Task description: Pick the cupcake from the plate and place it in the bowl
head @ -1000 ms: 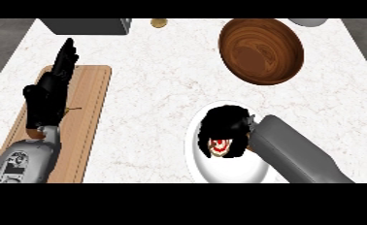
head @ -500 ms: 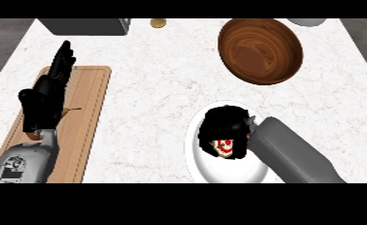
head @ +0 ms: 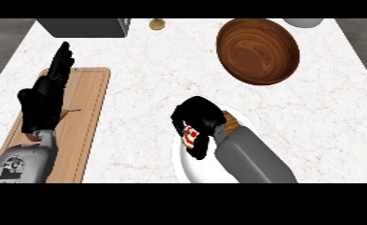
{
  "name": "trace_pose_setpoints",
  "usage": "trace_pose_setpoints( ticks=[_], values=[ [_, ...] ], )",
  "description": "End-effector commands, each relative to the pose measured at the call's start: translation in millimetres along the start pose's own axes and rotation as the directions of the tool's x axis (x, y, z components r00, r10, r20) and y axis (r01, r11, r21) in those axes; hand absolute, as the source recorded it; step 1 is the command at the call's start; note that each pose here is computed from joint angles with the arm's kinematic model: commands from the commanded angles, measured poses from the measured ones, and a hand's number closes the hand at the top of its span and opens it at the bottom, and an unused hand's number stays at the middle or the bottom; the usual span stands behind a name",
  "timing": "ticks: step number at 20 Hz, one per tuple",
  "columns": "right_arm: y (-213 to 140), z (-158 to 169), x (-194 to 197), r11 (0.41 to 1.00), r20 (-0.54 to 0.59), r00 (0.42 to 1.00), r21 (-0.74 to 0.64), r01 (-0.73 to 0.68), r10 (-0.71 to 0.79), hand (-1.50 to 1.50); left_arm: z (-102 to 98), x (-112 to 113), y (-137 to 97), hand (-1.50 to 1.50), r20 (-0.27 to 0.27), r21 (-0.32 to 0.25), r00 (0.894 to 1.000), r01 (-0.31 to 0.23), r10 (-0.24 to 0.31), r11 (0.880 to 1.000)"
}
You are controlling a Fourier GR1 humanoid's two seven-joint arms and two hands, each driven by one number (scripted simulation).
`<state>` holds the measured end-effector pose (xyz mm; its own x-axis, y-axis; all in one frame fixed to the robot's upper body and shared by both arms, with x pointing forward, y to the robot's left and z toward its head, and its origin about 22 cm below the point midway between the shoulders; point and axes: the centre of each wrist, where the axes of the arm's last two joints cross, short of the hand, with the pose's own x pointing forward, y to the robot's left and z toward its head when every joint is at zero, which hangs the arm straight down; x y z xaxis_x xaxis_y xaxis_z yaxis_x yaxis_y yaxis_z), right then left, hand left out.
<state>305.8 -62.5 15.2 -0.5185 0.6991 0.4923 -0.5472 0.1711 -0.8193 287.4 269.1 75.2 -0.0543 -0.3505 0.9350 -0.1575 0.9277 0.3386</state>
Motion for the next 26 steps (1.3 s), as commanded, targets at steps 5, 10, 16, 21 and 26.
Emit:
trace_pose_setpoints(
  ticks=[5,10,16,21,26],
  values=[
    [-35,13,67,0.847,-0.093,0.952,-0.487,0.210,-0.290,1.50,-5,1,1,0.00,0.009,-0.023,1.000,-0.001,0.001,1.000],
    [-55,22,120,0.715,-0.132,0.921,-0.673,0.188,-0.366,1.50,-7,4,-12,0.00,0.001,-0.033,1.000,-0.001,0.001,0.999],
    [-72,19,155,0.603,-0.236,0.875,-0.794,0.077,-0.422,1.50,-9,9,-10,0.00,0.023,-0.014,1.000,-0.003,0.003,1.000],
    [-100,8,119,0.531,-0.257,0.855,-0.847,0.025,-0.450,1.50,-1,5,1,0.00,0.012,-0.011,1.000,0.009,-0.009,1.000],
    [-115,7,76,0.440,-0.223,0.844,-0.898,0.017,-0.488,1.50,-3,22,-8,0.00,0.008,0.002,1.000,-0.004,0.004,1.000]
  ],
)
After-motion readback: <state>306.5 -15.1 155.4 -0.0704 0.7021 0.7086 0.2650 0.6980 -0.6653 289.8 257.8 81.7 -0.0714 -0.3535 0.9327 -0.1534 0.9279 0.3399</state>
